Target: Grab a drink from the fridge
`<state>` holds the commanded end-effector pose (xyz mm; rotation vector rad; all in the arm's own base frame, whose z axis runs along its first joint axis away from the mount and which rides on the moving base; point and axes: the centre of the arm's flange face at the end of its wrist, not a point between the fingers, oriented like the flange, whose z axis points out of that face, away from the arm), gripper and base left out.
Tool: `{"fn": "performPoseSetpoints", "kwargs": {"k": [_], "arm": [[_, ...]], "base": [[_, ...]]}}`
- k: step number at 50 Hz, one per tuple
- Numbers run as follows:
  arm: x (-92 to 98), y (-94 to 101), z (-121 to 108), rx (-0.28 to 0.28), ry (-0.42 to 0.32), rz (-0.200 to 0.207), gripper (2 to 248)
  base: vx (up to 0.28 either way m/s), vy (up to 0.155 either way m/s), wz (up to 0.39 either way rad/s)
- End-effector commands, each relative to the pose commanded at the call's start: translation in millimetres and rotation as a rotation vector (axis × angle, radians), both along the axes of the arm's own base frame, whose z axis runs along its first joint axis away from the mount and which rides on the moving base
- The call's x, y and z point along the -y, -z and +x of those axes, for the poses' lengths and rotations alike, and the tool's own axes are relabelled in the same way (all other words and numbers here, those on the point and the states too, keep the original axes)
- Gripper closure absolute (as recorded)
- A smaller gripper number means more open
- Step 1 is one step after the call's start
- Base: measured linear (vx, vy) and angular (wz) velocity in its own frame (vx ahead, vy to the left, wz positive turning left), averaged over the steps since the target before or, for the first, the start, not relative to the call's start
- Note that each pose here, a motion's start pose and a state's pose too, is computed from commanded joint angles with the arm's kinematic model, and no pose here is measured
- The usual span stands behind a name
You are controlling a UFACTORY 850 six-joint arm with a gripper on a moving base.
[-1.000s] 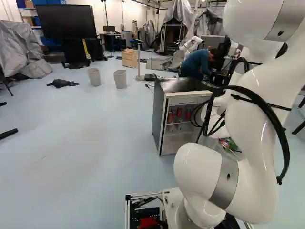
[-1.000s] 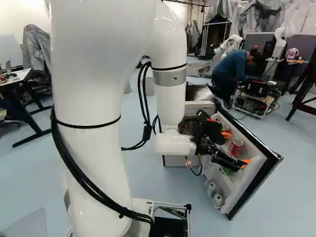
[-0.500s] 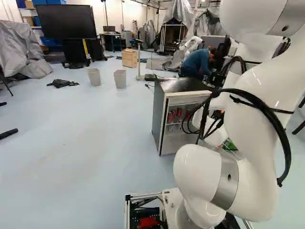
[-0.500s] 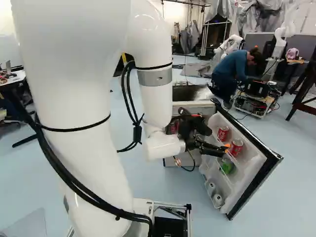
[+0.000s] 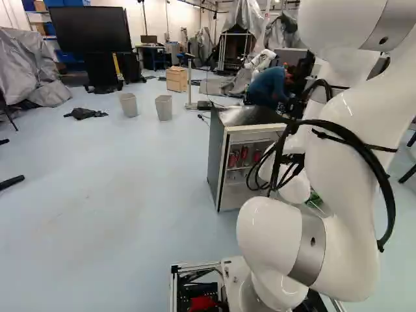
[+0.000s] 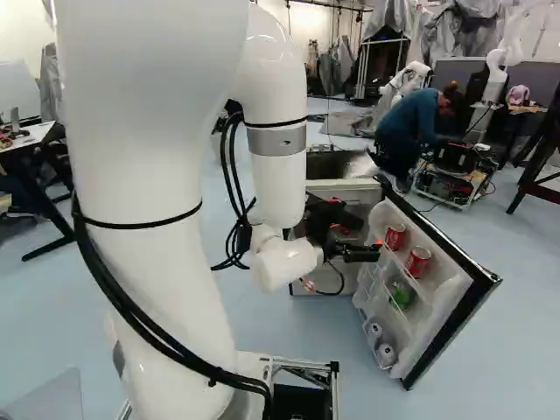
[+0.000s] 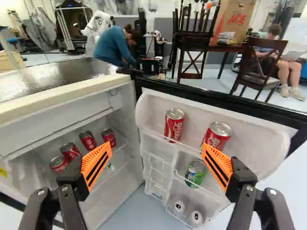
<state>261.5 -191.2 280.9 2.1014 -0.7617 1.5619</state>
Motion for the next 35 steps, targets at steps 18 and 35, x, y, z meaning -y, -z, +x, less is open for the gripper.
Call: {"fn": "performPoseSetpoints", "kwargs": {"k": [18, 35], "arm": [[-12.0, 17.3, 12, -0.031, -0.189, 0.037, 3], [-23.4, 34.7, 26, -0.051, -0.373, 0.074, 3]], "base": [[0.0, 0.0, 0.0], [0.0, 0.0, 0.0]]}}
